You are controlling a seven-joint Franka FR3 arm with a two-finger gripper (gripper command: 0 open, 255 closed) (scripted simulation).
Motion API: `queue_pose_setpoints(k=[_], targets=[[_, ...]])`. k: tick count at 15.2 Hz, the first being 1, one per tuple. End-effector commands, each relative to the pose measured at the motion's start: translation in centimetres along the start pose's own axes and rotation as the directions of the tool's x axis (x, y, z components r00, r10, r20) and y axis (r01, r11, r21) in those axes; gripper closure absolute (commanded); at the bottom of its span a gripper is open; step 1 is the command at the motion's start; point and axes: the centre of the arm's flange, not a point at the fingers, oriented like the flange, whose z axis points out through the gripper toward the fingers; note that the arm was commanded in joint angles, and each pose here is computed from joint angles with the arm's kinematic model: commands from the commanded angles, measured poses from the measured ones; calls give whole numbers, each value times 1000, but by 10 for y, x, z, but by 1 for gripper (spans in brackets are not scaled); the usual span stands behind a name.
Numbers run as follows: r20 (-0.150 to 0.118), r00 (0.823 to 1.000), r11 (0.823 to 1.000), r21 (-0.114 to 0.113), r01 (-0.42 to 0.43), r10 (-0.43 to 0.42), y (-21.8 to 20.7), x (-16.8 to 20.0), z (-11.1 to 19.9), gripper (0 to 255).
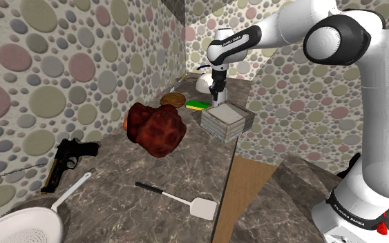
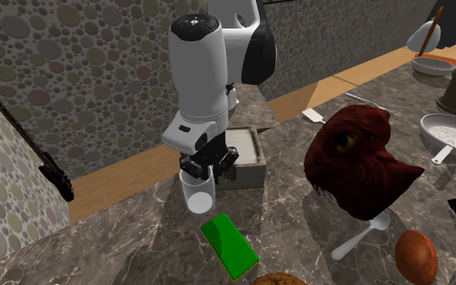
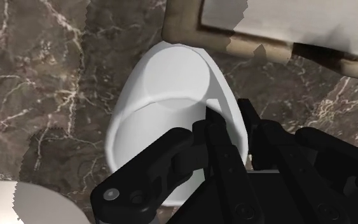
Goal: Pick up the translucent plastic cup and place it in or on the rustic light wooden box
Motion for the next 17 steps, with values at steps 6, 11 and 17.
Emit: queue_pose_setpoints(k=[6,11,17], targets=[[0,1000,1000,0,0,0,0,0,0,255],[0,1000,1000,0,0,0,0,0,-26,255],[0,1000,1000,0,0,0,-1,0,-58,255]])
